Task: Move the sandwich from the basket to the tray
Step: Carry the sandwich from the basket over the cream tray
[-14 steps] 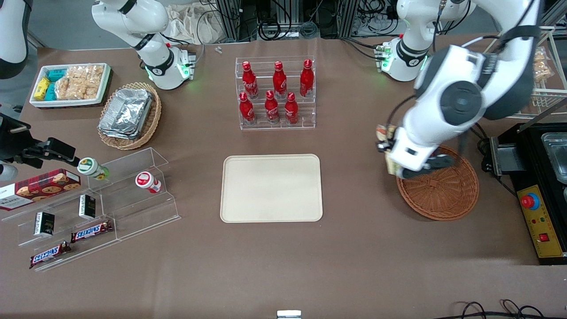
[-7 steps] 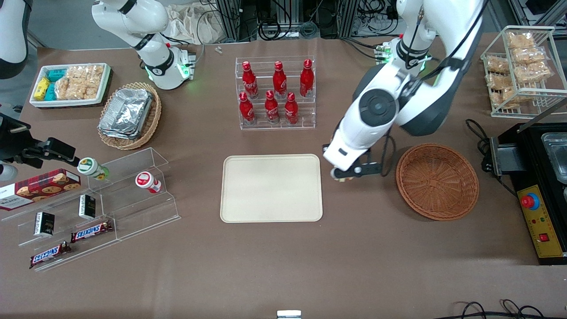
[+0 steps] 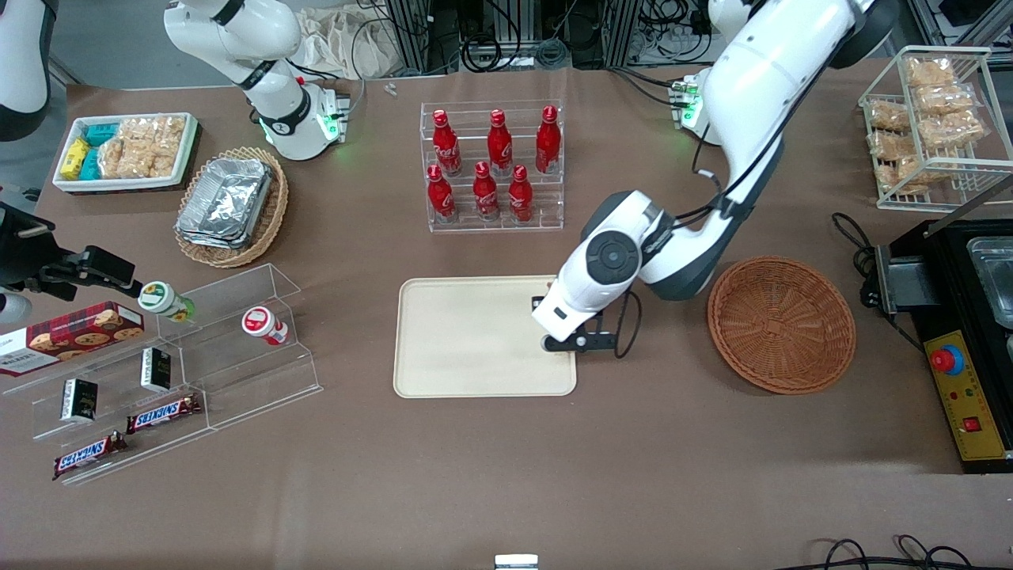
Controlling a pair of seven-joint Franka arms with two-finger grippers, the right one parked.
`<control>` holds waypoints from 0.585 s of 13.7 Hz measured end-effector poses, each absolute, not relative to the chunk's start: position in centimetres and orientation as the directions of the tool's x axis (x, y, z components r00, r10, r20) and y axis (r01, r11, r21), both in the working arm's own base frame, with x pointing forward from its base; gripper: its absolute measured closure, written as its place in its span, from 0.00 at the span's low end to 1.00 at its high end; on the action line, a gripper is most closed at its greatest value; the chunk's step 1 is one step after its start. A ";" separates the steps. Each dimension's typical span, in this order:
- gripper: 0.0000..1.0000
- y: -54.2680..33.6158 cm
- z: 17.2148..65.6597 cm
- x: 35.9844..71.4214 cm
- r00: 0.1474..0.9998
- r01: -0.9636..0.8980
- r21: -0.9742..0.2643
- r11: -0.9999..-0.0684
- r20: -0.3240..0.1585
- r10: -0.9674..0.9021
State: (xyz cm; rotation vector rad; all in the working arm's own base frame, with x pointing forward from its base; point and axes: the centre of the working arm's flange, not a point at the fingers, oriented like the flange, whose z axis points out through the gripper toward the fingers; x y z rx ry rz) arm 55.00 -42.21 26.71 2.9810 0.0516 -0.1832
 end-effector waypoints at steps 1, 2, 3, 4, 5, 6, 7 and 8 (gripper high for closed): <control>0.85 -42.9 25.2 54.6 0.991 0.036 0.157 -0.987 -0.129 0.016; 0.85 -43.2 24.0 54.4 0.991 0.034 0.160 -0.986 -0.135 0.012; 0.85 -43.2 22.9 54.3 0.990 0.035 0.161 -0.986 -0.142 0.012; 0.85 -43.1 22.1 54.4 0.989 0.036 0.158 -0.987 -0.147 0.012; 0.78 -43.0 21.8 54.5 0.989 0.036 0.154 -0.987 -0.147 0.013; 0.70 -42.8 21.9 54.8 0.990 0.040 0.155 -0.987 -0.142 0.017; 0.59 -42.5 22.5 55.4 0.991 0.048 0.157 -0.986 -0.135 0.026; 0.48 -41.9 23.6 56.2 0.990 0.059 0.151 -0.987 -0.132 0.039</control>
